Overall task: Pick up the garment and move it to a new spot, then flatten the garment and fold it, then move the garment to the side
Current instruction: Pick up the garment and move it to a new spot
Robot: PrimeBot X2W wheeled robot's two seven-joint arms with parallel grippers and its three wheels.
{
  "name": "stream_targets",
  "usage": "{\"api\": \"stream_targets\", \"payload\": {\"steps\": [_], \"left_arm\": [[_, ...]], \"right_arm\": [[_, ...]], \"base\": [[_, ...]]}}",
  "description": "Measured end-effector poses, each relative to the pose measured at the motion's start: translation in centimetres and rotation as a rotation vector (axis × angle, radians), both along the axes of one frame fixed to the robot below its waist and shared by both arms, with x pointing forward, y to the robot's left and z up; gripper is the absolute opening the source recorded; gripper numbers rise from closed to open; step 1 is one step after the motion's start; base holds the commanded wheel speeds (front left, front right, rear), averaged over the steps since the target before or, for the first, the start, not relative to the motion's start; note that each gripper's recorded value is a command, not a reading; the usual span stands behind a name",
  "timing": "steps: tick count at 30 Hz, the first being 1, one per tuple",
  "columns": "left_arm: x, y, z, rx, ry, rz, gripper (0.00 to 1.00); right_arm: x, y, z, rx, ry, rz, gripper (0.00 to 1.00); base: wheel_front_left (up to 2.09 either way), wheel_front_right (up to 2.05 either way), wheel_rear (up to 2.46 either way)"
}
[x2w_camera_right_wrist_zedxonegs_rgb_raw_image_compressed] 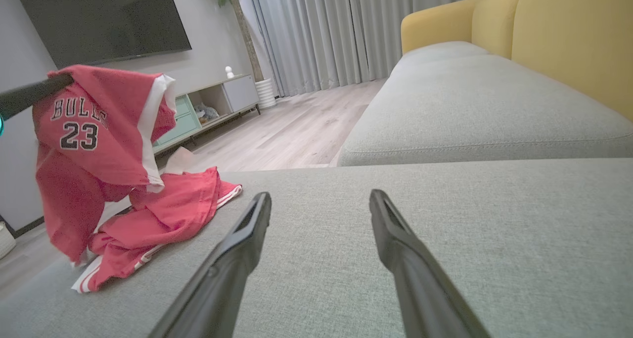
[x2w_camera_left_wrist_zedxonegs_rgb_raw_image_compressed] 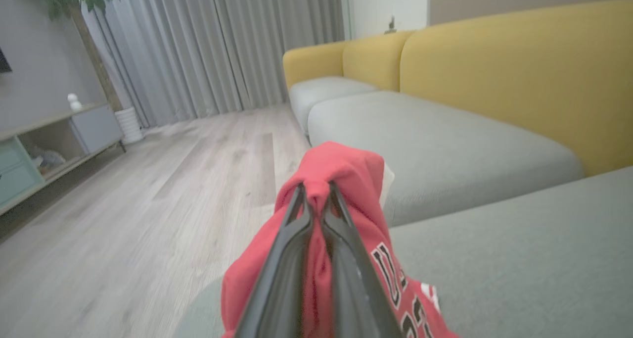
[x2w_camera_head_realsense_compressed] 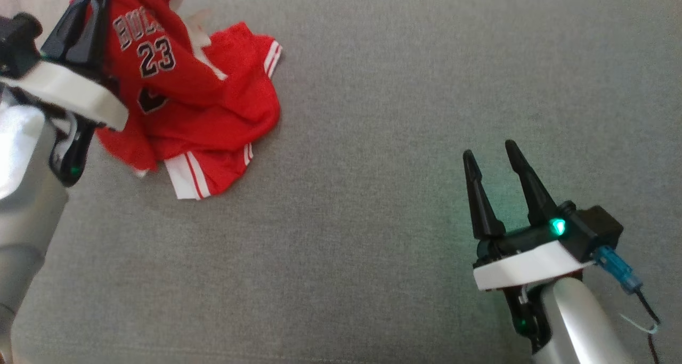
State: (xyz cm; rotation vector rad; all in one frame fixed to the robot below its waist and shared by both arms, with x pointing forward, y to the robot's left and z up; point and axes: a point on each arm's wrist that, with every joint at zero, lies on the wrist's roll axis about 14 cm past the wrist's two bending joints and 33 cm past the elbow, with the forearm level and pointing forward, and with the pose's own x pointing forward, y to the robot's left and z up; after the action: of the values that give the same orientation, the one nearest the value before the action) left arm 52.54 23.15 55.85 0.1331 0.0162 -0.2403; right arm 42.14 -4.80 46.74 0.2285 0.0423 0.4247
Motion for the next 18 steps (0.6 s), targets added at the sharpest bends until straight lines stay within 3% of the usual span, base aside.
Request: {"api": "stream_targets", "payload": {"steps": [4, 8, 18], "left_arm": [[-1.3, -2.5, 4.5, -0.024, -0.122, -0.075, 0.0], [-2.9, -6.4, 4.7, -0.035, -0.137, -0.188, 0.0], [-6.1, -21.9, 4.2, -0.091, -0.082, -0.594, 0.0]], "right_arm": [[-0.9, -0.4, 1.3, 0.006, -0.024, -0.012, 1.0], [-1.3, -1.9, 2.5, 0.018, -0.051, -0.057, 1.0], [-2.6, -7.8, 3.8, 0.038, -0.076, -0.23, 1.0]], "base": [[0.0, 0.0, 0.0], [0.0, 0.0, 0.0], [0.0, 0.0, 0.0]]}}
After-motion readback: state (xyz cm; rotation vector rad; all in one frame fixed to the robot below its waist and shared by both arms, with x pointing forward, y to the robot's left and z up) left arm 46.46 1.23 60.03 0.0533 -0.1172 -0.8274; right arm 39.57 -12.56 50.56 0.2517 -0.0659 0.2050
